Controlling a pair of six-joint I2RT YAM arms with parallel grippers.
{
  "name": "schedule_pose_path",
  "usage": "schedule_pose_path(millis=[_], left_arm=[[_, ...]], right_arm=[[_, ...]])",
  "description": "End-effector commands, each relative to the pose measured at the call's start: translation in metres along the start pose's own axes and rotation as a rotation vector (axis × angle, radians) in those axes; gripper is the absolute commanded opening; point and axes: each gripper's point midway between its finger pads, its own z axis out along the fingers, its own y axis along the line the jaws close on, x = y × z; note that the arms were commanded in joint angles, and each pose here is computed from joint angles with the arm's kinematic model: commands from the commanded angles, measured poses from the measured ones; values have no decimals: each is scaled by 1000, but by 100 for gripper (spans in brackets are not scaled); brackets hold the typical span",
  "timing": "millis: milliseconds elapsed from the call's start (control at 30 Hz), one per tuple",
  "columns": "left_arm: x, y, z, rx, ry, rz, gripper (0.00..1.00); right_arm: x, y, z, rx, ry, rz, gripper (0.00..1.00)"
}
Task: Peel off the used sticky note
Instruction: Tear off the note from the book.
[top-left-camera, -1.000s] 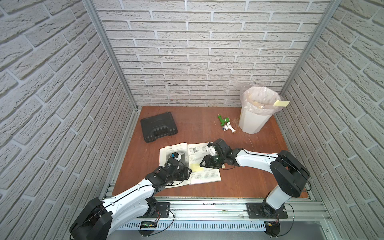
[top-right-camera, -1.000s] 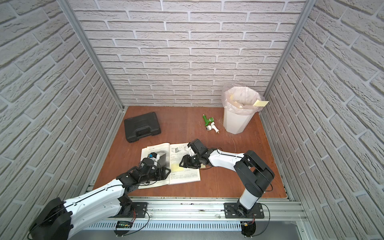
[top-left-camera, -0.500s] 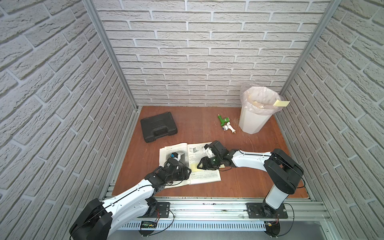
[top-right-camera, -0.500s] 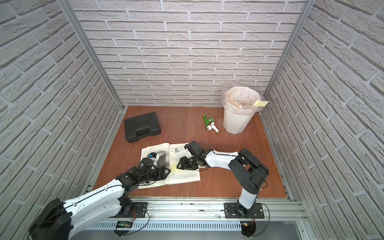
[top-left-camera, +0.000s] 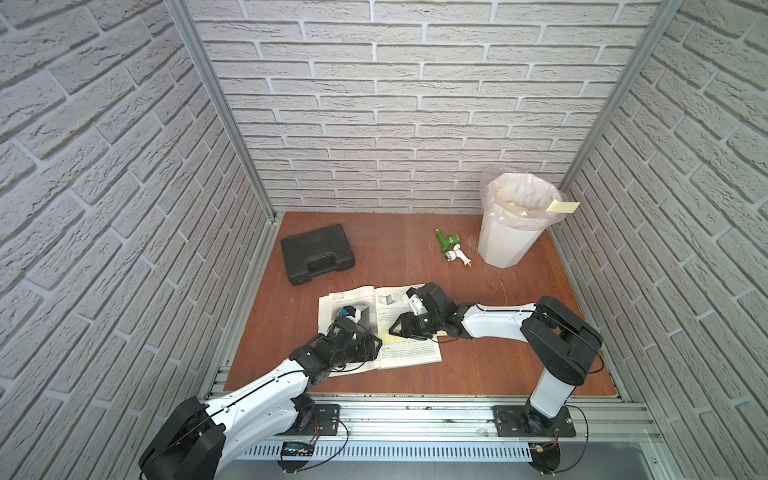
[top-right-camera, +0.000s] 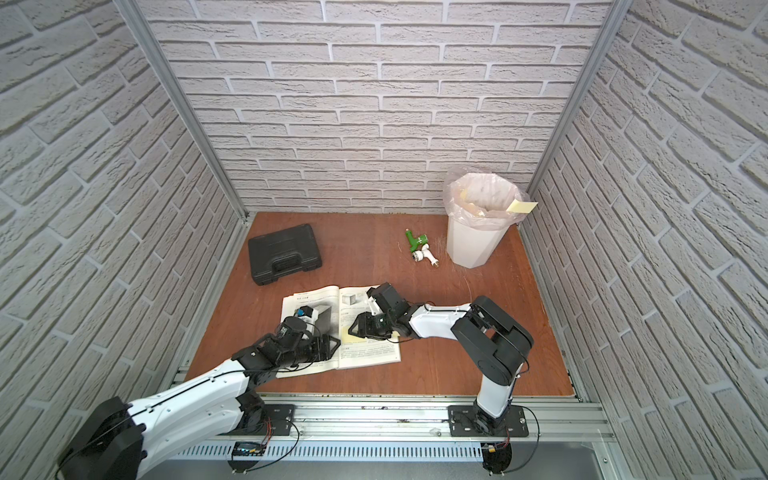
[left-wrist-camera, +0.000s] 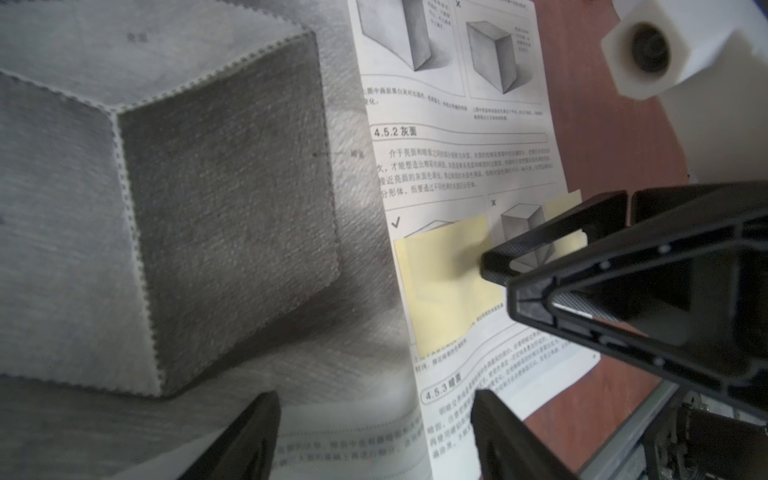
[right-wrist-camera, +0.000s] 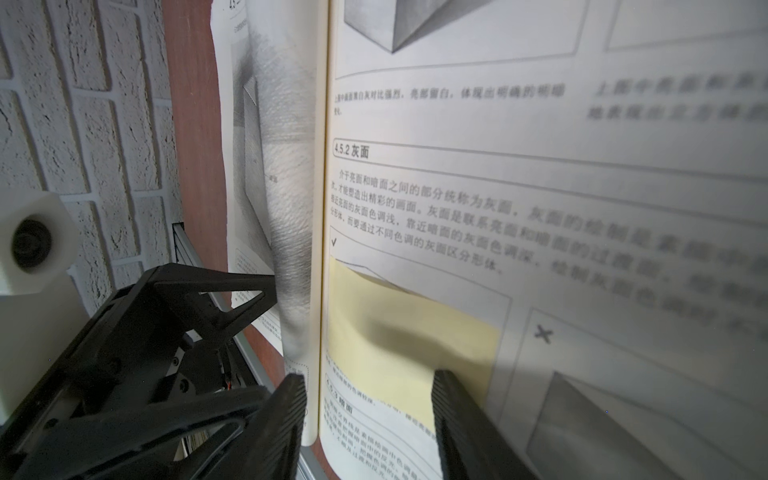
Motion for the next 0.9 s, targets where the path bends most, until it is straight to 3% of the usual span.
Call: schedule_pose_path(millis=[0,233,867], left_arm=[[10,11,2,-21,28,-9,78],[10,11,2,-19,24,-10,78],[9,12,1,-18,18,-15,78]], right_arm=[[13,-37,-3,180,9,11,56],[10,-47,-28,292,-36,-36,63],[28,-28,20,106,23,49,64]])
